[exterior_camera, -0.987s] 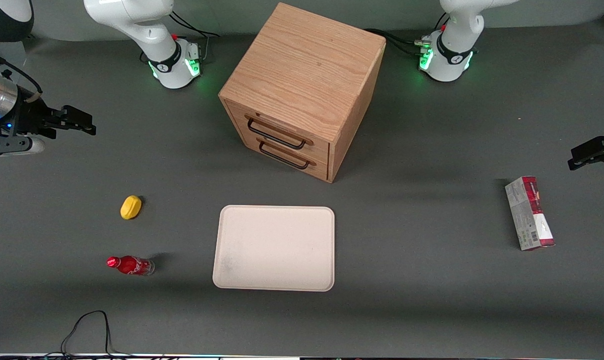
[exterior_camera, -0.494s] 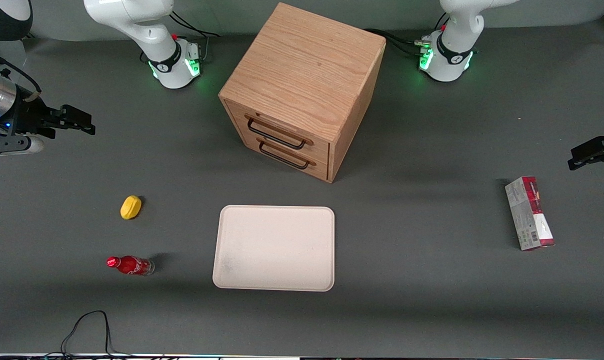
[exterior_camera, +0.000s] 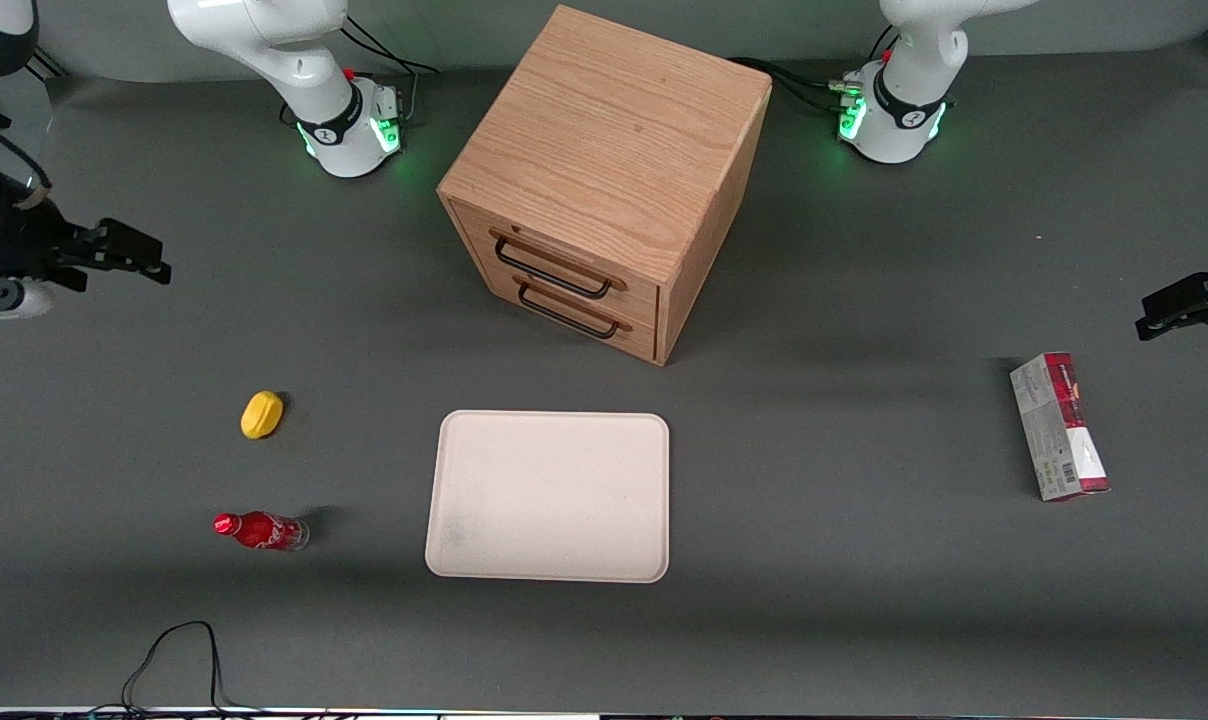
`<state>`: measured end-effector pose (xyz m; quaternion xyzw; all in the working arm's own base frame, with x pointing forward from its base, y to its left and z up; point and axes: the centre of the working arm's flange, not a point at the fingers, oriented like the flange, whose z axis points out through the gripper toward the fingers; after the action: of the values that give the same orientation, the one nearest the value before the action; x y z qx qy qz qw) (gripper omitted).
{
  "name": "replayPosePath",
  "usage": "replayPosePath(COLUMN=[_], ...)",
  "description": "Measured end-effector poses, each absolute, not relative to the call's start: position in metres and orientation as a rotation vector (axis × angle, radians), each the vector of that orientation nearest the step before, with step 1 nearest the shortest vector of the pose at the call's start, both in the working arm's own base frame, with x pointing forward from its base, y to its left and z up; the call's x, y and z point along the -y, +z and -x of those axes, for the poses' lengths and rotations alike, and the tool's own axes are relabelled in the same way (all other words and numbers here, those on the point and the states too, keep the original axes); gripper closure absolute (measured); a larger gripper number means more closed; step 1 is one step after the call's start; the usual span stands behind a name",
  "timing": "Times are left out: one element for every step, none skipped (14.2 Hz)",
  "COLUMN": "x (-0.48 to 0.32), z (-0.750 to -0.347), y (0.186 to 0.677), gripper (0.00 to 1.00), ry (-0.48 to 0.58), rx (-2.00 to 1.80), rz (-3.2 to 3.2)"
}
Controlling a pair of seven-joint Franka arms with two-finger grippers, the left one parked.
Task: Place coke bottle on tray
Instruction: 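Move the right gripper toward the red Coca-Cola bottle, then lower the open right gripper around the bottle's body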
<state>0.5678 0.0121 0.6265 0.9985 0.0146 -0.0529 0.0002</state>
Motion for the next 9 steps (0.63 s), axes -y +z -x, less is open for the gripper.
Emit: replayPosePath(x=[-0.008, -0.006, -0.004, -0.005, -0.005, -0.005, -0.004, -0.003, -0.001], z=[-0.586, -0.606, -0.625, -0.639, -0.649, -0.655, -0.657, -0.657, -0.657], y=[0.628, 0.626, 0.62, 0.611, 0.603, 0.598, 0.598, 0.599, 0.602], gripper=[0.0, 0.0, 0.0, 0.0, 0.0, 0.0, 0.0, 0.0, 0.0], ry=[-0.178, -0.184, -0.193, -0.204, -0.214, -0.215, -0.212, -0.21, -0.203], rx=[-0.029, -0.016, -0.008, -0.006, -0.005, -0.004, -0.002, 0.002, 0.006], rz=[-3.133, -3.136, -3.139, -3.138, -3.134, -3.132, -3.132, -3.132, -3.133])
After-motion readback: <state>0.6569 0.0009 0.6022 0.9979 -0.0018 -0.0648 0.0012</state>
